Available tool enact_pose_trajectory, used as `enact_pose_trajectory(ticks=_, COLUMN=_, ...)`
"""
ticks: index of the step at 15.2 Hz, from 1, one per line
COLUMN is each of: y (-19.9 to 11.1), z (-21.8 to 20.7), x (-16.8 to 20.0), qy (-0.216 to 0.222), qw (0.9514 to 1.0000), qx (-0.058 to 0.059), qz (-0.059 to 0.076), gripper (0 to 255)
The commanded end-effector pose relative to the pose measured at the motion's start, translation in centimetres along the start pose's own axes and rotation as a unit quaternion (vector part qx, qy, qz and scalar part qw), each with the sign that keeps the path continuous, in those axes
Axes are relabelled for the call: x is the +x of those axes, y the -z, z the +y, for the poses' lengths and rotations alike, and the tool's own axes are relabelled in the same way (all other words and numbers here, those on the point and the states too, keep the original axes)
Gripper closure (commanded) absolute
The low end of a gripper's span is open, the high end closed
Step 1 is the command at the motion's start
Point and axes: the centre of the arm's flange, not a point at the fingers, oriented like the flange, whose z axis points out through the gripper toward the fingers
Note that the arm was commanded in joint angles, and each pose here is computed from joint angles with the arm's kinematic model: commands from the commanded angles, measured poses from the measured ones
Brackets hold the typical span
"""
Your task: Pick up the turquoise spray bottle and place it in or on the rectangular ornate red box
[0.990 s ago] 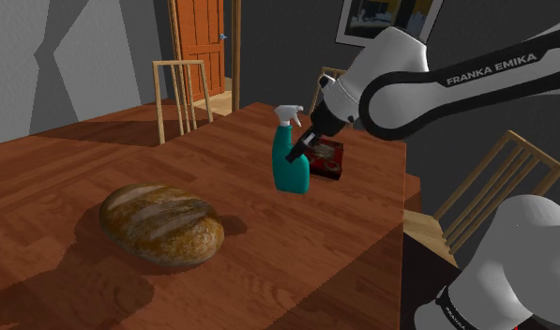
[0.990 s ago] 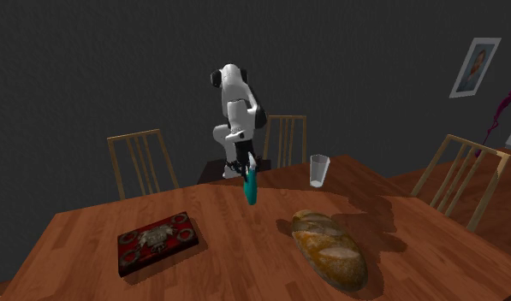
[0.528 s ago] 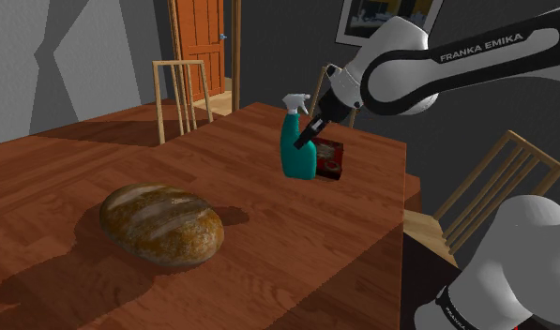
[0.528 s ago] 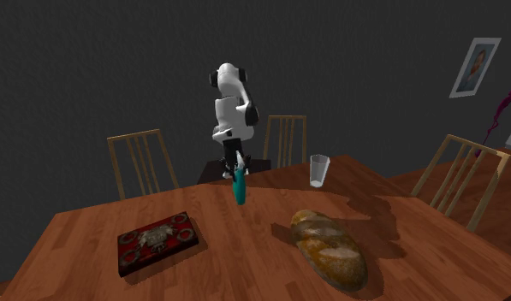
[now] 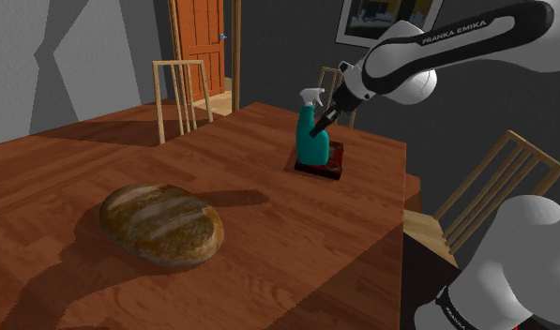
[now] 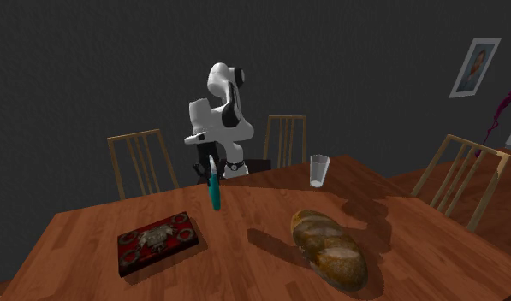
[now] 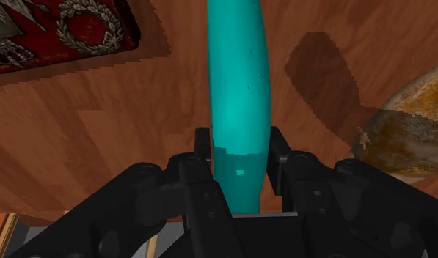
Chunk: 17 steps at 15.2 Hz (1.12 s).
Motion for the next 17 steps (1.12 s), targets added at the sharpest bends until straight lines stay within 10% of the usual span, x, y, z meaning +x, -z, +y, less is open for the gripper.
enact_pose_trajectory(ticks=1, y=0.1, z=2.8, x=-0.2, qy=0.001, qw=1.0, qx=0.0, qz=0.0, gripper=255)
enact_pose_trajectory(ticks=17, y=0.5, z=23.9, x=-1.0, qy=0.001, qw=1.0, qx=0.0, qz=0.0, gripper=255)
